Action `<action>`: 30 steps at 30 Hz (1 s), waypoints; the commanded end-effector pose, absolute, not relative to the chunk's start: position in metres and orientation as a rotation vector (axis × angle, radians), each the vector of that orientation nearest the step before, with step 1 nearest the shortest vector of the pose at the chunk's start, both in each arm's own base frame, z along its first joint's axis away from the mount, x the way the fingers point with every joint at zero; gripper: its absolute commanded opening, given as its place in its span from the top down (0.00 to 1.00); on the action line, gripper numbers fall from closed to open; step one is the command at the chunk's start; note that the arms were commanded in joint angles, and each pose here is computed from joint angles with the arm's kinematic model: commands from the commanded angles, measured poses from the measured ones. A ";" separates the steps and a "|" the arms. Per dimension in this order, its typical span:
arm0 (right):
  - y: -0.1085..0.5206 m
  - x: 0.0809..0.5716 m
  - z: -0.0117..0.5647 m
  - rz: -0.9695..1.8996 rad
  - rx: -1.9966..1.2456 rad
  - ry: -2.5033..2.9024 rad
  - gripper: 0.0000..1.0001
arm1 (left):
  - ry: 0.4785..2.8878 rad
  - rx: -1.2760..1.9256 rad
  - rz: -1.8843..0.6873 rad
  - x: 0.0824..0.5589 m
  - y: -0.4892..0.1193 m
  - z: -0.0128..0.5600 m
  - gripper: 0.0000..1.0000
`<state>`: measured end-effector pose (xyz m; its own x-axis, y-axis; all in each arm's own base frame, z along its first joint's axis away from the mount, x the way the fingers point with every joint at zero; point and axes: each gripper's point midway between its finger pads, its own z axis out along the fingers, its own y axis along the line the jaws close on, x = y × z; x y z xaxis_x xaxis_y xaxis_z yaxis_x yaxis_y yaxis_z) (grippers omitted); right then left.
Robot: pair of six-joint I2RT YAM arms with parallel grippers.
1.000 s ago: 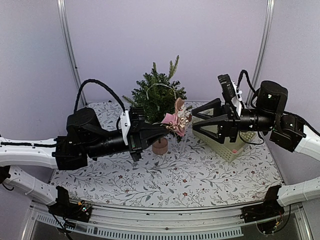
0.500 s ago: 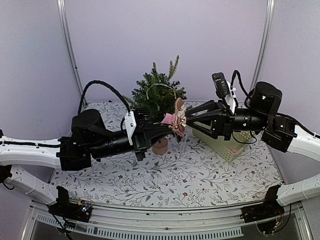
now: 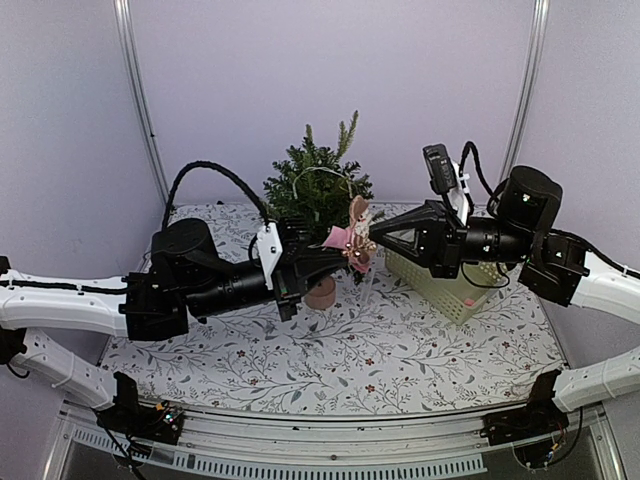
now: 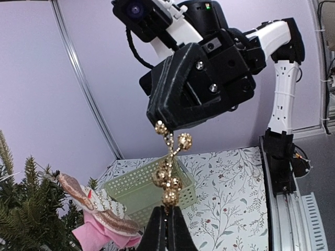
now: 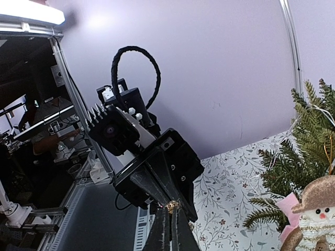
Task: Decorate the small christmas tree
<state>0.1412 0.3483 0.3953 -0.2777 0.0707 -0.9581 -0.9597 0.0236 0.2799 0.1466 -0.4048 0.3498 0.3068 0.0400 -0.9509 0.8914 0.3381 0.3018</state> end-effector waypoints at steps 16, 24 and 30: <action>0.297 0.198 0.430 1.117 -0.741 1.304 1.00 | 1.118 0.942 -0.754 0.157 -0.370 0.382 0.07; 0.235 0.290 0.439 0.992 -0.555 1.328 1.00 | 1.178 0.804 -0.748 0.188 -0.333 0.398 0.01; 0.231 0.348 0.436 0.998 -0.545 1.376 1.00 | 1.216 0.716 -0.721 0.212 -0.312 0.401 0.01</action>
